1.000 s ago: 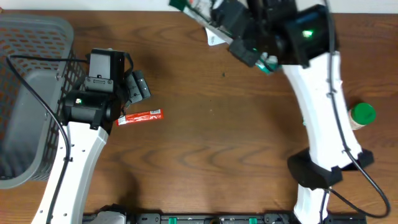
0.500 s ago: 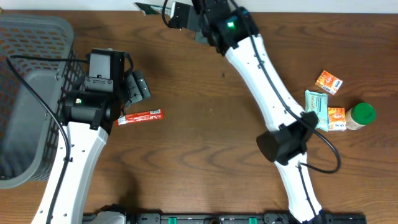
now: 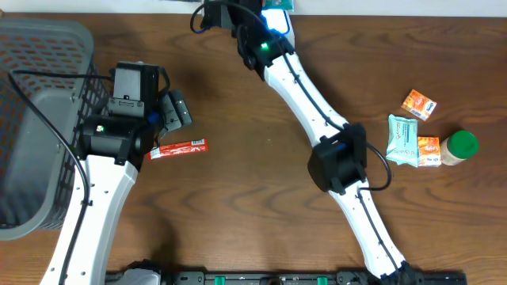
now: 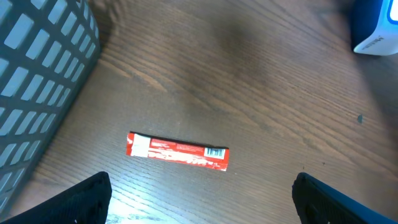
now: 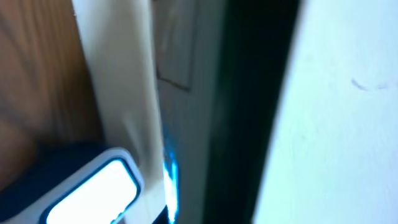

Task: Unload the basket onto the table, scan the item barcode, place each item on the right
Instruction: 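Lift the gloves pack and hold it against the white scanner, then carry the gloves pack right and set it beside the wipes pack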

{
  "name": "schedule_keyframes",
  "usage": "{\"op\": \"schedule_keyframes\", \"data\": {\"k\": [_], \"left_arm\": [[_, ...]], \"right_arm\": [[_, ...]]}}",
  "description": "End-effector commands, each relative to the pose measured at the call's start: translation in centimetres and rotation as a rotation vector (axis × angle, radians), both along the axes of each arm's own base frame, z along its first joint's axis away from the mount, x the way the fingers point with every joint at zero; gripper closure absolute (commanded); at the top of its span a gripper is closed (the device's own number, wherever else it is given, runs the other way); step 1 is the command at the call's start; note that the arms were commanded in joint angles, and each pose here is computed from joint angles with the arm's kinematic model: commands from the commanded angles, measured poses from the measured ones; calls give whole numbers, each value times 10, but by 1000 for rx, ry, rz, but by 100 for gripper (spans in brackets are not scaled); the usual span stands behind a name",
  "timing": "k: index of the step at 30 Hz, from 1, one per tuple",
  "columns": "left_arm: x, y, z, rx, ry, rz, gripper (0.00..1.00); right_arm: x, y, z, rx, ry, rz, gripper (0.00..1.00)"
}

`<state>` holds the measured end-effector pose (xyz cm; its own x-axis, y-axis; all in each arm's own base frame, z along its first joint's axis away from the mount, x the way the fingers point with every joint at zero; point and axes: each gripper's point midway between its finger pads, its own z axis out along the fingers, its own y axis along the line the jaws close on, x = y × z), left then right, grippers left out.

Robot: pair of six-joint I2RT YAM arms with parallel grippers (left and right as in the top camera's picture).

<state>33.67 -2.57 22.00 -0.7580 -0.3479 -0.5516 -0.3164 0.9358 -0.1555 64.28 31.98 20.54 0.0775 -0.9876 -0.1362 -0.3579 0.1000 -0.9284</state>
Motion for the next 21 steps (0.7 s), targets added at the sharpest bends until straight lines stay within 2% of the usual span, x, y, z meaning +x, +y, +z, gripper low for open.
{"op": "schedule_keyframes", "data": {"k": [1, 7, 11, 21], "left_arm": [[2, 3, 6, 16, -15, -1, 7], [2, 3, 6, 16, -15, -1, 7], [2, 3, 6, 16, -15, -1, 7], [2, 3, 6, 16, -15, -1, 7]], "right_arm": [[11, -5, -26, -13, 16, 7, 99], [7, -2, -67, 127, 165, 37, 99], [4, -3, -77, 226, 235, 34, 99], [-2, -9, -90, 221, 299, 14, 99]]}}
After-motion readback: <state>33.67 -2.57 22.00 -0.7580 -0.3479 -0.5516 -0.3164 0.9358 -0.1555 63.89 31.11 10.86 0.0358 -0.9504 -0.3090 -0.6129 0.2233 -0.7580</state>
